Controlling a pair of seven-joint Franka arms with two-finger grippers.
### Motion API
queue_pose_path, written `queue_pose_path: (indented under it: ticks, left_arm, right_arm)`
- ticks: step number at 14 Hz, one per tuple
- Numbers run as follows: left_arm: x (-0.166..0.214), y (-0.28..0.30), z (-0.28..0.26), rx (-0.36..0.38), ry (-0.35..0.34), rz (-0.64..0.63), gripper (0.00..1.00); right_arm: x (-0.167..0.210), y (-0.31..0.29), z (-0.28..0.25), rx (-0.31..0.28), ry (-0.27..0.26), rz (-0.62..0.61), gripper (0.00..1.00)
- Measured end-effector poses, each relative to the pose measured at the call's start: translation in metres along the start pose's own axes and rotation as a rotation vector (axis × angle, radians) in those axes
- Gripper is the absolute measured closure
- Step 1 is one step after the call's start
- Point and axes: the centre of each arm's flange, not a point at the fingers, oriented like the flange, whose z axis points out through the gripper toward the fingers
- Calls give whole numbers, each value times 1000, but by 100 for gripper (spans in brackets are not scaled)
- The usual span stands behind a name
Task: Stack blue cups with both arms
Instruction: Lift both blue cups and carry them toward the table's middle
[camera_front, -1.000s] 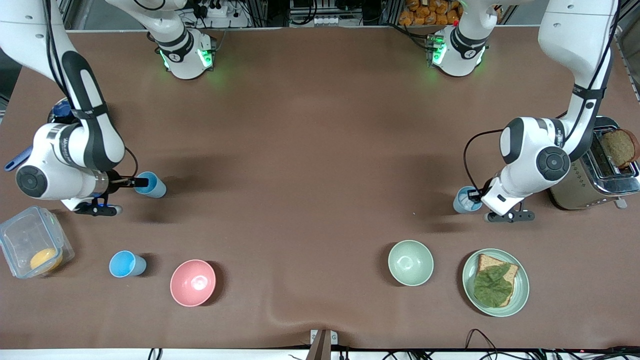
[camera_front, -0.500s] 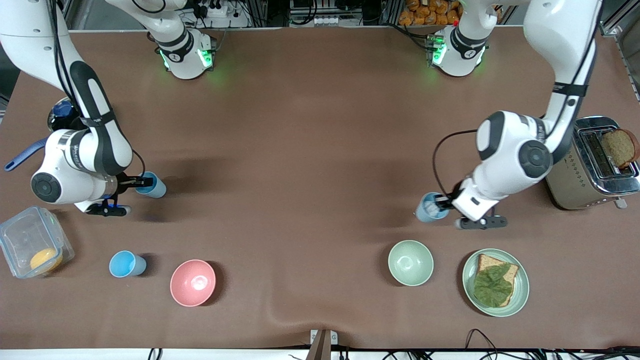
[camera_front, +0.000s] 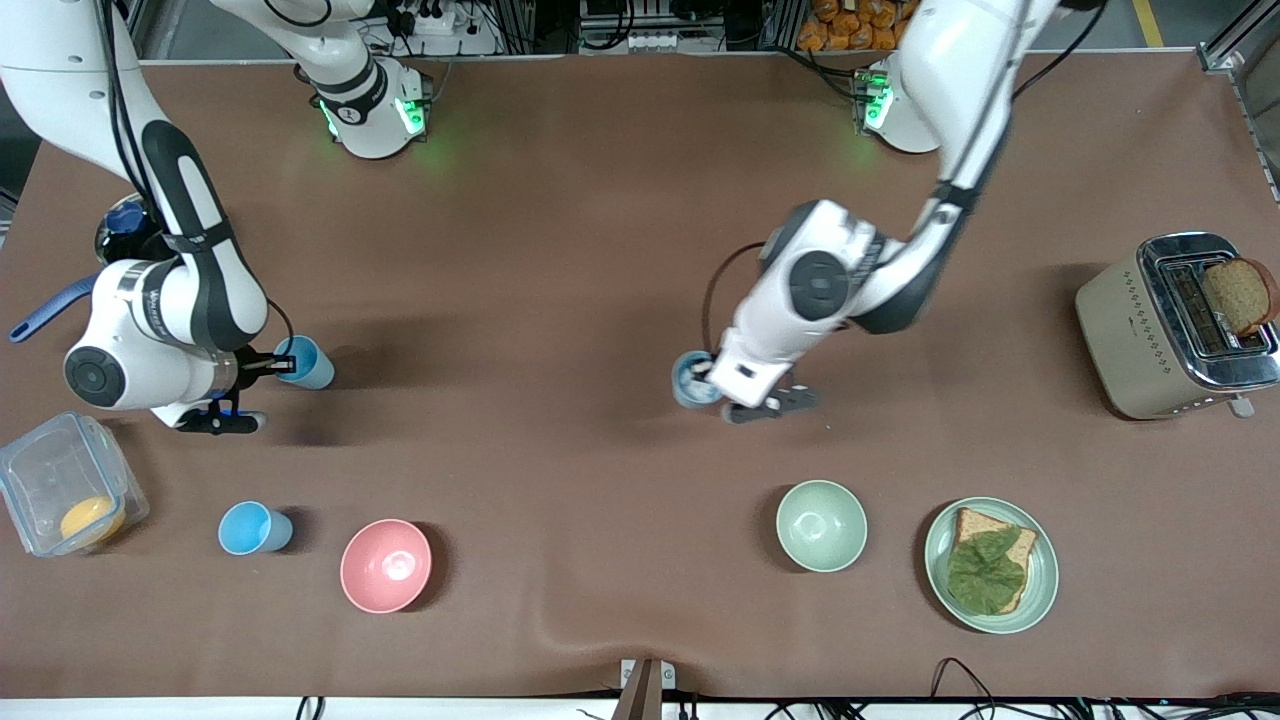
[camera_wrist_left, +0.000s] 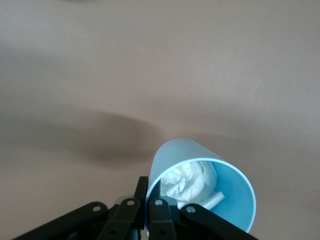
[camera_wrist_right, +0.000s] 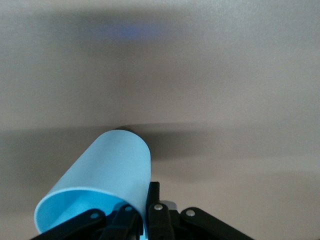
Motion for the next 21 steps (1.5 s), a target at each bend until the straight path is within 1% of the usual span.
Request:
queue_pose_path:
  ticks: [2,3,5,7,9,10,13,15,16,17,19,20,21]
  left_arm:
    - [-18,21,26,29,2,-7,96]
    - [-28,30,39,56,18,-6,96]
    - [-47,44,59,91,45,-14,96]
    - [-64,57,74,78,61,-13,96]
    - [-77,67,82,65,77,-23,96]
    - [-80,69,82,63,79,-22,92]
    - [-77,71,79,51,89,-36,60]
    - [-74,79,65,25,126,-75,40]
    - [-72,84,52,9,149,-94,31]
    - [-69,89,33,-10,181,-106,20]
    - [-60,91,-16,-40,240,-118,2]
    - [-55,89,-42,-42,257,-129,0]
    - [-51,84,-66,-37,273,-140,0]
  right_arm:
    - [-3,-3,-19,-1,15,-18,95]
    - [-7,-9,-33,-2,17,-32,95]
    - [-16,-28,-65,-9,5,-62,95]
    - [-23,-54,-99,-12,-7,-92,95]
    - [-25,-81,-123,0,-2,-113,95]
    - [-25,-91,-128,6,4,-124,95]
    - [-24,-118,-134,24,16,-121,95]
    - [-25,-140,-134,39,16,-109,95]
    - [-25,-152,-135,45,16,-104,95]
    - [-27,-166,-136,46,19,-97,95]
    - [-30,-200,-139,52,24,-74,95]
    - [-33,-221,-138,70,21,-56,95]
    - [-35,-244,-134,89,12,-36,95]
